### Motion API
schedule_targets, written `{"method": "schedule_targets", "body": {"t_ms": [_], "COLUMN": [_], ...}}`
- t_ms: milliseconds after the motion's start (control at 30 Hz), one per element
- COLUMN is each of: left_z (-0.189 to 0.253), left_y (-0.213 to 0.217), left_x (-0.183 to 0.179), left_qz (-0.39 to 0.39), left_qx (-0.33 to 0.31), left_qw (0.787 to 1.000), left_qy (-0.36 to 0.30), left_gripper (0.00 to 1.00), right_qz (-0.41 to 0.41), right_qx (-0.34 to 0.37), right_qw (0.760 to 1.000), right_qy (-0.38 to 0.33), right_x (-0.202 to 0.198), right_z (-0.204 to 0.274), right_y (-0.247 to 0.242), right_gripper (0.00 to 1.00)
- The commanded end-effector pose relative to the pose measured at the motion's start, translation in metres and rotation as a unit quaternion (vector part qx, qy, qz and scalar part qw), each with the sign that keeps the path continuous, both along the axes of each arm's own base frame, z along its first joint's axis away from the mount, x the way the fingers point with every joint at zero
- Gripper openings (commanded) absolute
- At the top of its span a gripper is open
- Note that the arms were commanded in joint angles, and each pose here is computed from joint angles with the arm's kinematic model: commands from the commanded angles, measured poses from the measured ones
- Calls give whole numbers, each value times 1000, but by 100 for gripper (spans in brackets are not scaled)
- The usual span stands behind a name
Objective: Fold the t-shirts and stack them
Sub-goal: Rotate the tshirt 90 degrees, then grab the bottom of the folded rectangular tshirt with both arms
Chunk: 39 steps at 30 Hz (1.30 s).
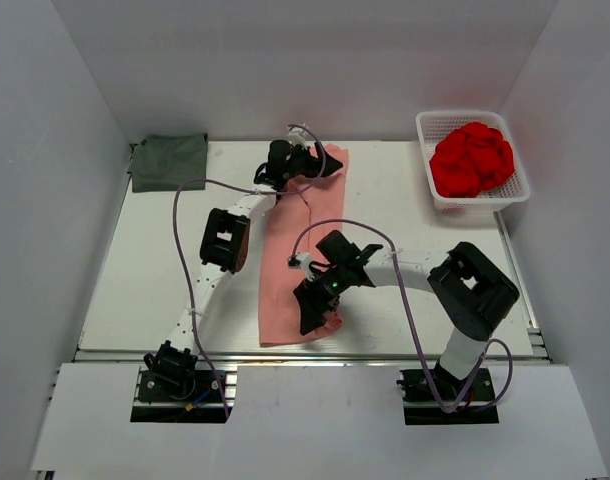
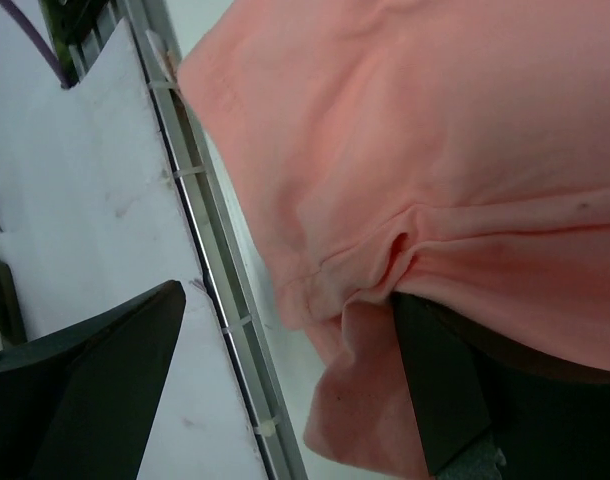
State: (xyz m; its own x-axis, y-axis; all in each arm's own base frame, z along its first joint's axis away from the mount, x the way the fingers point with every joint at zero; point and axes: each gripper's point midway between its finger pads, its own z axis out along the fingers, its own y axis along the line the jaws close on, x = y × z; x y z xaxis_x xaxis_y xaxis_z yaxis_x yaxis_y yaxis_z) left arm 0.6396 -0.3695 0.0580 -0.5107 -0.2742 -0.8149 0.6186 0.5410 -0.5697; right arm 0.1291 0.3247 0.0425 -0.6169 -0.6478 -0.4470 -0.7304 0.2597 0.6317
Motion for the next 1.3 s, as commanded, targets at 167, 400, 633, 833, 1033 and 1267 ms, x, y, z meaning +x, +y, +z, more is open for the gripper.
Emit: {"method": "schedule_targets", "body": {"t_ms": [167, 400, 633, 833, 1033, 1267], "left_z": [60, 189, 255, 235, 203, 112], "left_y": [14, 48, 100, 136, 199, 254], "left_x": [12, 5, -13, -59, -159, -263], "left_qz": [31, 105, 154, 186, 283, 359], "left_qx": [1, 52, 99, 172, 160, 169], "left_qw": [999, 985, 974, 965, 946, 910], "left_qy": [-35, -124, -135, -68, -1, 120], "left_gripper": [100, 100, 100, 100, 100, 100], "right_qz": [30, -52, -161, -183, -254, -329], "right_qx": [23, -7, -48, -36, -46, -87], "right_qw": [997, 996, 978, 972, 948, 927], "right_qy": [-62, -70, -126, -143, -184, -158], "right_x": [12, 15, 41, 60, 131, 214], "right_z": [29, 42, 38, 47, 49, 23], "right_y": [12, -6, -27, -16, 3, -6], "right_gripper": [90, 90, 90, 90, 90, 90]}}
